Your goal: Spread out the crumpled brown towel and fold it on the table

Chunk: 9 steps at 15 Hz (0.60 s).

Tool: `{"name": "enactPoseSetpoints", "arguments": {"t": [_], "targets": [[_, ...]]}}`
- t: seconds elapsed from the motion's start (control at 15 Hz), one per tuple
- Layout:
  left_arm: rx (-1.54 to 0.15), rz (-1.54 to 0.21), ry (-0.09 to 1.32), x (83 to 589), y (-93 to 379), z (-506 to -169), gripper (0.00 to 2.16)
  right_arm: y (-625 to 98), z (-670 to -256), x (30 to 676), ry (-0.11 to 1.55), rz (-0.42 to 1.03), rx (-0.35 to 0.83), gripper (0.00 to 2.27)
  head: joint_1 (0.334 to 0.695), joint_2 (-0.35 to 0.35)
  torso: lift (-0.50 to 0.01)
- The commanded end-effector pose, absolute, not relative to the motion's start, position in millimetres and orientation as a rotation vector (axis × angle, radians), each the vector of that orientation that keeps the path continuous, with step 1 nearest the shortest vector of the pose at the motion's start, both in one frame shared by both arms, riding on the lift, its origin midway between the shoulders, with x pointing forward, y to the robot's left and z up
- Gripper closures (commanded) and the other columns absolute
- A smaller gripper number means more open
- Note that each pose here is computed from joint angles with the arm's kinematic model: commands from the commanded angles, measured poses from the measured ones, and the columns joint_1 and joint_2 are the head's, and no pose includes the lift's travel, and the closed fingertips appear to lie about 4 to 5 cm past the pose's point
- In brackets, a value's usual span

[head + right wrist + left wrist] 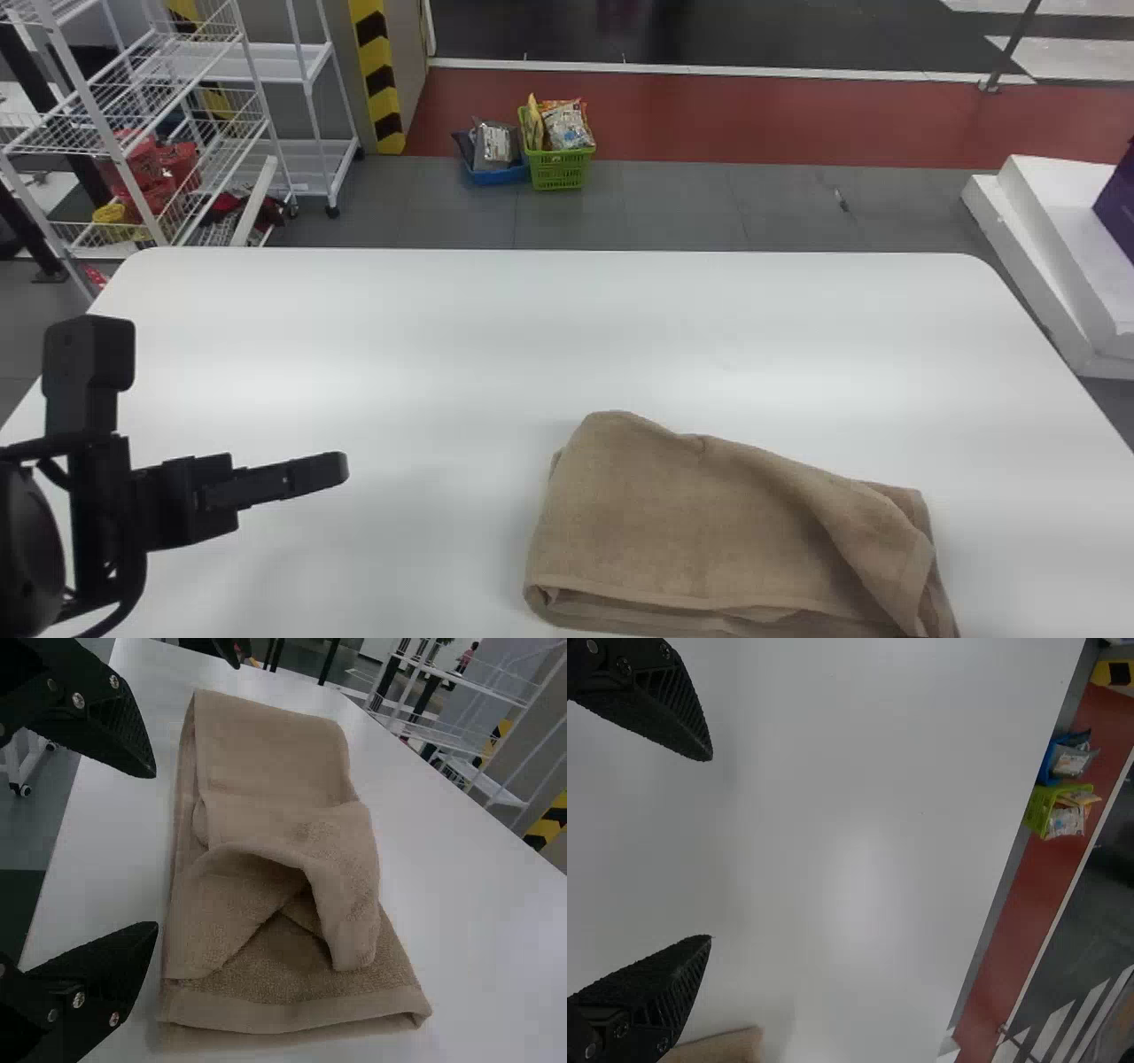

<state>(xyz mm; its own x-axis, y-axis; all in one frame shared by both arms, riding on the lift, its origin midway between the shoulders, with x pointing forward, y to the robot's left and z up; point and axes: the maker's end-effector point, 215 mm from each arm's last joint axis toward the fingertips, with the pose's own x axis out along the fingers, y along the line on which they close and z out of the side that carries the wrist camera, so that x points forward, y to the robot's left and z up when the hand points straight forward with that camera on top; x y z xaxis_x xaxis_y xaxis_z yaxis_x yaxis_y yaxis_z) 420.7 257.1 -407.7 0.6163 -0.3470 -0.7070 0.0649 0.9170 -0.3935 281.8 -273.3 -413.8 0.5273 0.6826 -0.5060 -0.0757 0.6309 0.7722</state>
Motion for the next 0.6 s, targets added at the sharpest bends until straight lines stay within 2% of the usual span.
{"name": "enactPoseSetpoints", "arguments": {"t": [0.0,0.13,0.4,0.53], "targets": [[-0.363,-0.24,0.868,420,259,-404,0.09,-287,-401,291,0.861,0.487,0.766,0.1,0.695,-0.027,-0.127],[-0.374,-0.252,0.844,419,259,-395,0.09,-315,-383,319,0.712,0.492,0.628,0.11,0.695,-0.036,-0.127],[-0.359,-0.276,0.831,419,248,-388,0.09,-353,-330,360,0.445,0.571,0.448,0.11,0.695,-0.088,-0.127],[-0.354,-0.28,0.838,416,245,-391,0.09,-364,-328,368,0.419,0.613,0.373,0.13,0.695,-0.133,-0.127]]}}
